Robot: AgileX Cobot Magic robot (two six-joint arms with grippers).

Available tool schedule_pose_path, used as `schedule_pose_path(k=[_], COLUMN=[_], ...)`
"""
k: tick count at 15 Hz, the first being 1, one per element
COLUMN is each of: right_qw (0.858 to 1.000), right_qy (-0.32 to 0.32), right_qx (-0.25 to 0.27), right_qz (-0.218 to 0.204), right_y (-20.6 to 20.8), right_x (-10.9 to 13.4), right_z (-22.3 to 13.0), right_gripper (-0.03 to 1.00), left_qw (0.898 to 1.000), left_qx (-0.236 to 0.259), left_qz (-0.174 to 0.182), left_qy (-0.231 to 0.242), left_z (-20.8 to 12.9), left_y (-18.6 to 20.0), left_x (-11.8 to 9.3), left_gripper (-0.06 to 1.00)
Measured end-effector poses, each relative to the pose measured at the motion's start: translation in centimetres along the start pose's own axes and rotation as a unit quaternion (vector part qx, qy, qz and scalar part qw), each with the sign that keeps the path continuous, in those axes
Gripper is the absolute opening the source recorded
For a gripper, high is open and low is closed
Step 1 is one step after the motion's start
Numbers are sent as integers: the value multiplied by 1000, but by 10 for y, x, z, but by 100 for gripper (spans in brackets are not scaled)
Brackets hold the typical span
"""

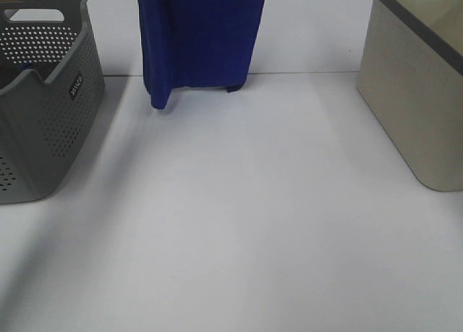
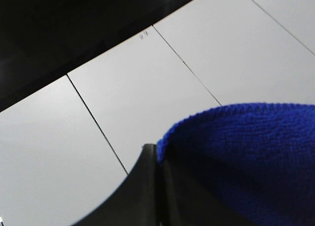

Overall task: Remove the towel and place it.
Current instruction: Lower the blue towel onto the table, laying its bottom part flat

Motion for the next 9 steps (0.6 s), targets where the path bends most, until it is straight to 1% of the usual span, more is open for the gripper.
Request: schedule_pose_path(k=[1,3,4,9], right_qw=[1000,1000,1000,999], right_qy=[2,4,5,5], right_qx=[9,16,15,25], right_qz=[-9,-23,-26,-27], right_y=[-1,0,0,0], right_x=[-10,-24,-27,-28], right_z=[-4,-7,-7,-9], right_gripper=[2,2,2,2], left_qw=[1000,1000,1000,1000], left_qx=[12,22,24,20], left_qz=[-5,-8,-9,-6], left_qy=[-3,-4,-4,-4], left_z=[-9,-16,-17,-16], left_y=[1,2,2,2], left_x=[-4,-6,-6,-5], left_gripper=[0,0,0,0])
Point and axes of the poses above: a point on each arm's last joint axis where the gripper is mounted, y pointing back along that axis away from the gripper, x along the wrist's bending axis when the last joint is at zero, z = x × y, the point moved 1 cm from there along -y, pointing out along that axis toward the gripper, and after that the axes turned 6 degrees about -y, right-handed, at the moved point
